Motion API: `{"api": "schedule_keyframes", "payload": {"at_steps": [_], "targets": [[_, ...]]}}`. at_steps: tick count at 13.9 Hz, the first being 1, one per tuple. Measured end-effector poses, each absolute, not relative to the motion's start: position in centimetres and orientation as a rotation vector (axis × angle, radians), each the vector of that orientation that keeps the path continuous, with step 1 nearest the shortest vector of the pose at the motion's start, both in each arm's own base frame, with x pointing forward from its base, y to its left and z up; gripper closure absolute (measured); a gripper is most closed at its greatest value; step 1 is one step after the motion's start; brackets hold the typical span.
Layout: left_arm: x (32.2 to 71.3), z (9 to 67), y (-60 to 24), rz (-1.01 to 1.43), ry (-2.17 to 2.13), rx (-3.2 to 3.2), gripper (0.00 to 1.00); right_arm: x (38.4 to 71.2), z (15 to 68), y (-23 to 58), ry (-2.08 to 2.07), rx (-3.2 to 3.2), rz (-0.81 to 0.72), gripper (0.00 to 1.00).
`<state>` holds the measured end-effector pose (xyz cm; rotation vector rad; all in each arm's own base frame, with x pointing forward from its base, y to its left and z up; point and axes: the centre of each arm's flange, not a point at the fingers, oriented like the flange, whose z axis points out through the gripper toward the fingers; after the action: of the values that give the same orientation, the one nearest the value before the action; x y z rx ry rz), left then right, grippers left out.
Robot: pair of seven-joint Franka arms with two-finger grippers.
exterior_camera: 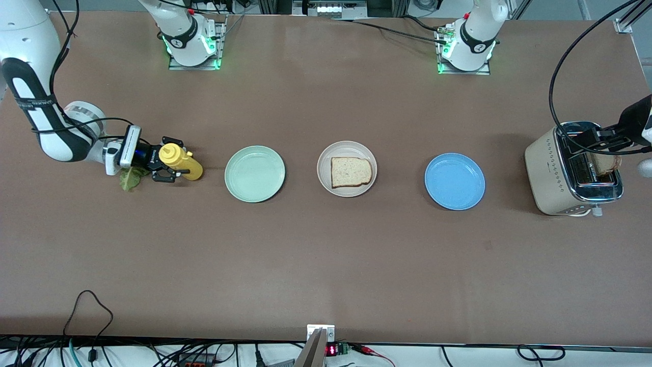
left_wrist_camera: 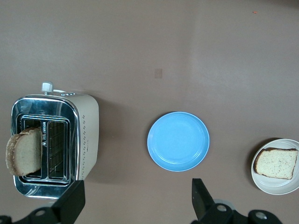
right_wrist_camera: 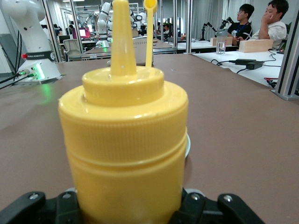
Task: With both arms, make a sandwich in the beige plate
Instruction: 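Lift the squeeze bottle with the right gripper toward the green plate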
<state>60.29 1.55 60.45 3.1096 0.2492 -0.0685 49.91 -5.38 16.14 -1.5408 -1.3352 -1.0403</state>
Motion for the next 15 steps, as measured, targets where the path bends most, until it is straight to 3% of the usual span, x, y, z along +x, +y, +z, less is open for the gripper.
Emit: {"api": "schedule_keyframes", "payload": {"at_steps": [8, 15], "targets": [[60.3, 60.5, 1.6, -0.068, 0.249, 3.110, 0.00, 54.1, 27.1, 1.4, -1.277, -1.725, -0.851, 0.49], [60.3, 60.5, 1.4, -0.068, 0.245, 3.110, 0.00, 54.9, 31.8, 8.8, -1.414, -1.963, -0.685, 0.49]]}}
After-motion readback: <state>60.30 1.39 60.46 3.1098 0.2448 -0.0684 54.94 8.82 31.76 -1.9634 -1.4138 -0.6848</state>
